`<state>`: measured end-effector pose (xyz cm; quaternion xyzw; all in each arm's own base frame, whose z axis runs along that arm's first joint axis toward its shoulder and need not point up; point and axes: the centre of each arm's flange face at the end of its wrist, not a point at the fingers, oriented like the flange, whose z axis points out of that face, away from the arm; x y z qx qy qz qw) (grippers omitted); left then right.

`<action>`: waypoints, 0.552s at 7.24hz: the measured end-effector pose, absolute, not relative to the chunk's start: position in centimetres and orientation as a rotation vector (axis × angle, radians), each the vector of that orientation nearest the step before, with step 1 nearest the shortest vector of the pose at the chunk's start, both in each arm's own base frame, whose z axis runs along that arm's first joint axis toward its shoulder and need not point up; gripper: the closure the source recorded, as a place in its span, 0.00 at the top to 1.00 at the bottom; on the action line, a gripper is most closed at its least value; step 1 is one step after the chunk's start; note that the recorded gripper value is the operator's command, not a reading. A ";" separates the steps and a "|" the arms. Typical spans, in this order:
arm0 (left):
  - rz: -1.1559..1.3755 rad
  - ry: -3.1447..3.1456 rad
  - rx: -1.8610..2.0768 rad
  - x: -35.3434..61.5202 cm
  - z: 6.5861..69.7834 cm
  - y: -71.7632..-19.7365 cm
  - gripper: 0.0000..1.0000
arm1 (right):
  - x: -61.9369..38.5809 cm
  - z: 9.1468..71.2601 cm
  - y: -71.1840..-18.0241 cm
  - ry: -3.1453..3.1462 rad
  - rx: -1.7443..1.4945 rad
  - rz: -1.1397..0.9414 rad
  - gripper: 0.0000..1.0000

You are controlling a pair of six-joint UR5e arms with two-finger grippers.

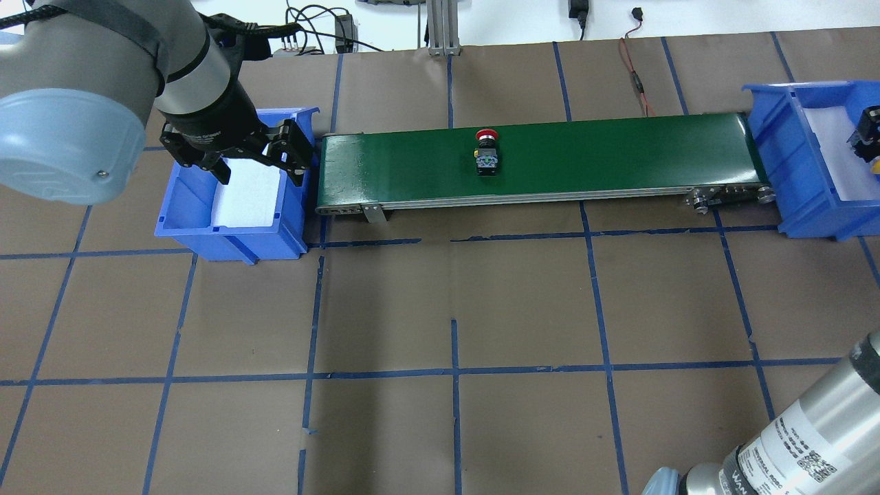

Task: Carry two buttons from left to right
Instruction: 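Release the yellow button and move the right gripper back over the belt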

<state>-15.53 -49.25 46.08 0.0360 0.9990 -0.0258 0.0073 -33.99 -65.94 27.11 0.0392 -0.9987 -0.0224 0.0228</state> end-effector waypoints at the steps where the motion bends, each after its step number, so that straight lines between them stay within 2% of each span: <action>1: -0.081 3.124 0.113 -15.6 46.1 -49.2 1.00 | -34.1 26.8 -66.0 -3.091 0.121 -0.074 0.99; 4: -0.082 3.125 0.117 -15.7 46.2 -49.0 1.00 | -33.7 28.0 -66.4 -3.094 0.130 -0.064 0.99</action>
